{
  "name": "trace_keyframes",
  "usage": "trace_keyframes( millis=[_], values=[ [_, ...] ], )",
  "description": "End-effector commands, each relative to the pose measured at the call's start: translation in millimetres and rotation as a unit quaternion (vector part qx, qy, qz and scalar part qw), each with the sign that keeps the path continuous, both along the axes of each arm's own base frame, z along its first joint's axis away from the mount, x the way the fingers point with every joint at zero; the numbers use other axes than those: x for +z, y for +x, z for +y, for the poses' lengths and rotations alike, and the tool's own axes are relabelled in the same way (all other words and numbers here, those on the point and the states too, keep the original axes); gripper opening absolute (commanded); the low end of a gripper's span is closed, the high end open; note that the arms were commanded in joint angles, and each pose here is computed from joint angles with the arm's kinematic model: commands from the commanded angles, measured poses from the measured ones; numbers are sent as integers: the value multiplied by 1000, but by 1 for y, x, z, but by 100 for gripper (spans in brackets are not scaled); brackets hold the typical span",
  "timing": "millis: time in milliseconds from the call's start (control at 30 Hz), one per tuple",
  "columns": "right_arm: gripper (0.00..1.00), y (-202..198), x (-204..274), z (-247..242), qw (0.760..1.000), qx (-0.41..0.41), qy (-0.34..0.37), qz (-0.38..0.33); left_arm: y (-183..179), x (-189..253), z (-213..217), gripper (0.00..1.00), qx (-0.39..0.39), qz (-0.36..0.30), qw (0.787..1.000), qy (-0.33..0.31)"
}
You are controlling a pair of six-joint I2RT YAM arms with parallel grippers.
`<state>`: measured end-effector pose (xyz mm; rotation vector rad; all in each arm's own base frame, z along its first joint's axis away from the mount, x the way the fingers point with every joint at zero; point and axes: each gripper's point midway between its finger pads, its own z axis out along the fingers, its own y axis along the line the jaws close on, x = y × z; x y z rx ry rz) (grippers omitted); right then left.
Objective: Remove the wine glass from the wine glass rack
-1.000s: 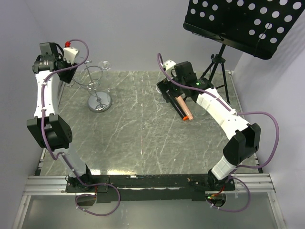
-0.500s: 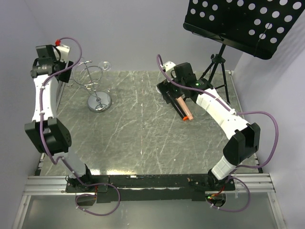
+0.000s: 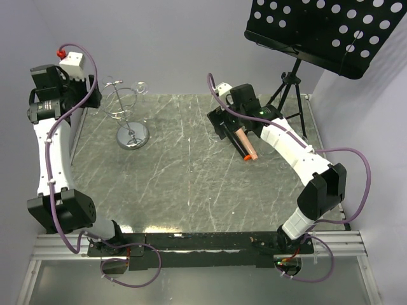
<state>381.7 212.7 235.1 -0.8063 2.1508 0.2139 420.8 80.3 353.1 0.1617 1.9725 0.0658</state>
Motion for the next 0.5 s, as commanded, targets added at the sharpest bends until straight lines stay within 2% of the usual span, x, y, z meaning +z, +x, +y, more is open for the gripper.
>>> trace_keyframes(
  millis=[0,67,200,367,467],
  values=[
    [100,0,24,5,999,3,18,-28,-2,-10,-44,77,-45,11,988,-145],
    [100,-2,22,3,999,2,15,-29,-6,-13,-54,72,-40,24,979,-196],
    [100,-7,21,-1,1000,2,11,-28,-19,-12,-50,69,45,13,959,-279],
    [100,-10,21,-4,1000,1,8,-29,-47,-6,-37,70,139,-53,908,-391],
    [100,-10,22,-4,1000,2,6,-31,-47,-17,-30,70,163,-41,882,-440]
  ],
)
